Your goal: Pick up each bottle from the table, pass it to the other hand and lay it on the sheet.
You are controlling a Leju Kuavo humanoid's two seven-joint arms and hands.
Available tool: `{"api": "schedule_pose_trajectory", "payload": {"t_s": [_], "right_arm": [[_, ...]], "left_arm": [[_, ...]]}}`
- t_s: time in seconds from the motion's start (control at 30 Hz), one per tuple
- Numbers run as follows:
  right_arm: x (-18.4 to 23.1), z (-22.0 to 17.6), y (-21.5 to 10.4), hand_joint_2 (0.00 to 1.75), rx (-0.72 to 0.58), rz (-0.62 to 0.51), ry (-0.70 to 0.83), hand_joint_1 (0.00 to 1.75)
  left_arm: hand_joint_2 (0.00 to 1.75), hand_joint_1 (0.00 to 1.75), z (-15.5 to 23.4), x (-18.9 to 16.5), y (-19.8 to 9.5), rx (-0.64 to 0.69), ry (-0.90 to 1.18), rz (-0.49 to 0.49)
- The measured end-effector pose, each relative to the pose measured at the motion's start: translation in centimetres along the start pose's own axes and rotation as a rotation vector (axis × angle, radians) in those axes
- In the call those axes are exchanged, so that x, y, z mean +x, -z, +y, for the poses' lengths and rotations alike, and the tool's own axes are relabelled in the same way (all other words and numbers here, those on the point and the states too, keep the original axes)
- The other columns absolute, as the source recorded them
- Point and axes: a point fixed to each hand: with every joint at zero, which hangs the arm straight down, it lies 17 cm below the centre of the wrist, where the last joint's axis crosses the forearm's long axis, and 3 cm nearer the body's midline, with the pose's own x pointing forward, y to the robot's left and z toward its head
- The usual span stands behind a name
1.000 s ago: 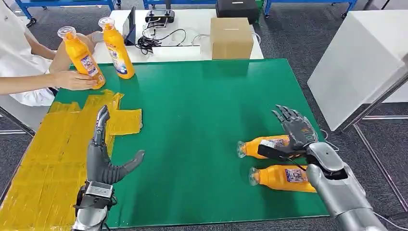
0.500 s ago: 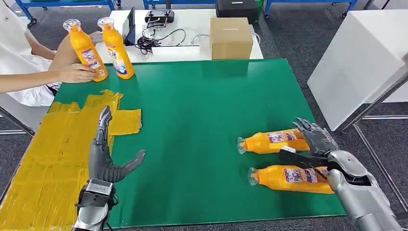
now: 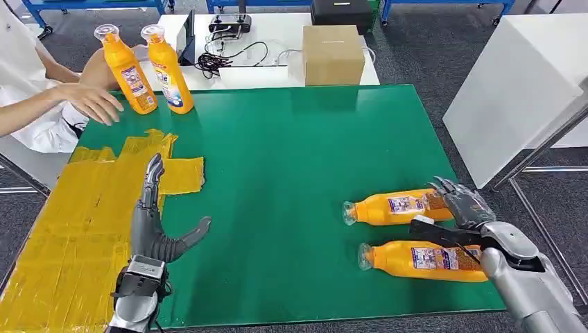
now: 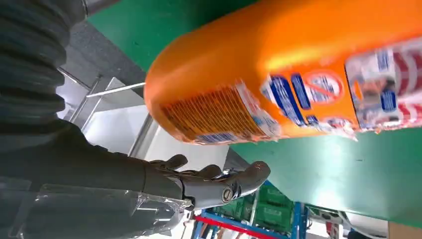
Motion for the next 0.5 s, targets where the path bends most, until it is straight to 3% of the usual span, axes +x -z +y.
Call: {"api": "schedule_pose_trajectory", "payload": {"t_s": [0.5], "right_arm": [[-0.24, 0.11, -0.08, 1.75, 0.004, 0.004, -0.001, 0.00]], "left_arm": [[1.75, 0.00, -0.03, 0.00, 0.05, 0.000, 0.000, -0.001]]}}
